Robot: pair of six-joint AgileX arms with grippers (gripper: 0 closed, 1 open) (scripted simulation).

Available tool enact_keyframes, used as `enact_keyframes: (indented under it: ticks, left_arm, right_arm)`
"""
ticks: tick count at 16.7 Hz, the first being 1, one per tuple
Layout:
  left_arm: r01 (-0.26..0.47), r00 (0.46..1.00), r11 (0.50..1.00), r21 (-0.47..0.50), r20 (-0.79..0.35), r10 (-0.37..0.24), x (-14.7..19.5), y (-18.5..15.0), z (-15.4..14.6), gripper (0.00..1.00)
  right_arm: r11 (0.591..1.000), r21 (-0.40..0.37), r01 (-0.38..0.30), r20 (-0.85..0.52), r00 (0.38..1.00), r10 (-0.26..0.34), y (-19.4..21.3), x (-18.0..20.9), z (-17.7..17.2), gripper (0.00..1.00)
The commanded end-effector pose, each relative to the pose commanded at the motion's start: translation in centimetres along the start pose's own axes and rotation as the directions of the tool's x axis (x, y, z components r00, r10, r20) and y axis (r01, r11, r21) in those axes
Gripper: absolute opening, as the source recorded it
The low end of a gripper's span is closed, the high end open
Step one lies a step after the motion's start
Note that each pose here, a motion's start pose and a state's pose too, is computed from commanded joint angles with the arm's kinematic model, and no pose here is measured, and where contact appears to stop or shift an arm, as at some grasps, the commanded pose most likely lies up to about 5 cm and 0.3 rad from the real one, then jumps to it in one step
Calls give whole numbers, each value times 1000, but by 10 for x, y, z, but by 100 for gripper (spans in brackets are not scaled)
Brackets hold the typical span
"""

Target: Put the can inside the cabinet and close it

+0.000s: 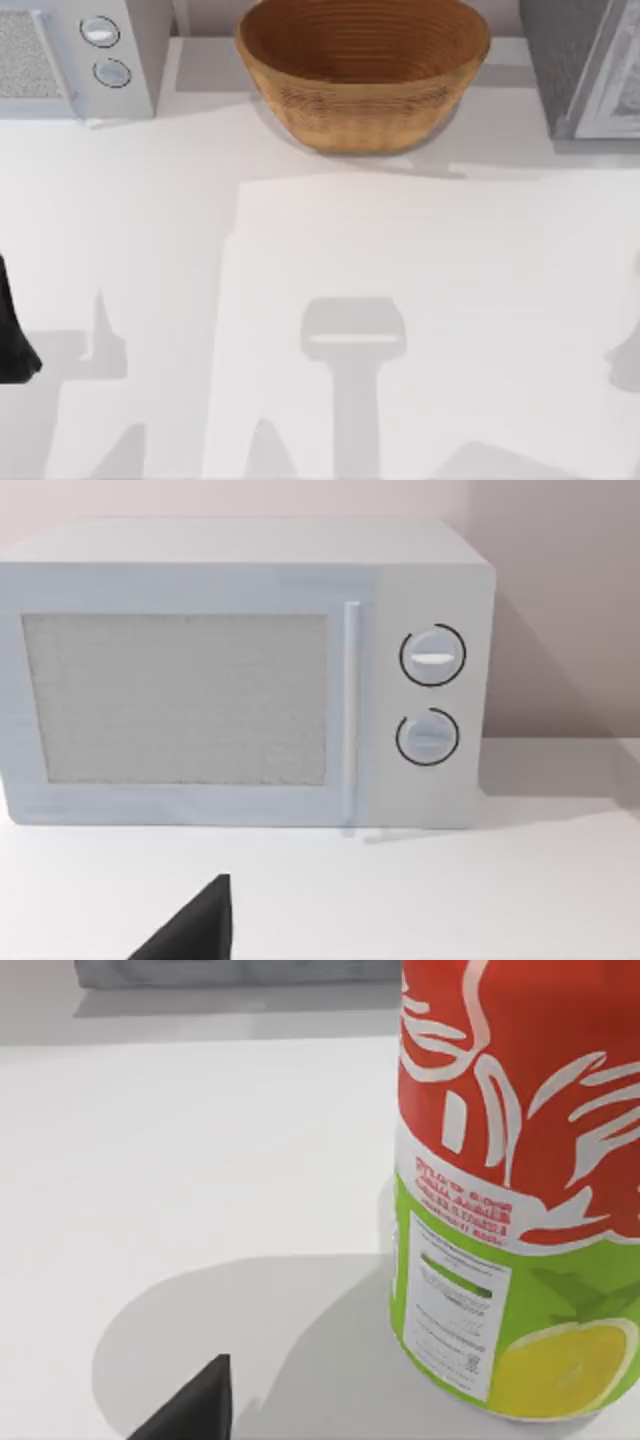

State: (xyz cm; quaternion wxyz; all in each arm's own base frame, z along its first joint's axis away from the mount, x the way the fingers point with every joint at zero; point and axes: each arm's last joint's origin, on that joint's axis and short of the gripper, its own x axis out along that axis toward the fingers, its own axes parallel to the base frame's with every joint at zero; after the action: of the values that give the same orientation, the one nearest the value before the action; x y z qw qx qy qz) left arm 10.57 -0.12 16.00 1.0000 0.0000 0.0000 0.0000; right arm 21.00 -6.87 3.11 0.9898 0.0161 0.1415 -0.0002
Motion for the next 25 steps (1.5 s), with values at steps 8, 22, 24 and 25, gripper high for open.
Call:
enact_keyframes:
  ticks: [8, 22, 24, 25]
  left_arm:
    - [0, 1000, 1000, 0, 0, 0, 0, 0, 0, 100]
    - [0, 1000, 1000, 0, 0, 0, 0, 0, 0, 100]
    - [0, 1000, 1000, 0, 0, 0, 0, 0, 0, 100]
    - [0, 1000, 1000, 0, 0, 0, 0, 0, 0, 100]
  right_arm:
    - [999, -32, 15, 93, 996, -12, -5, 19, 15, 100]
    - [999, -31, 14, 90, 996, -11, -4, 58, 21, 100]
    - [999, -31, 14, 90, 996, -11, -4, 60, 22, 100]
    - [999, -31, 14, 90, 996, -11, -4, 60, 22, 100]
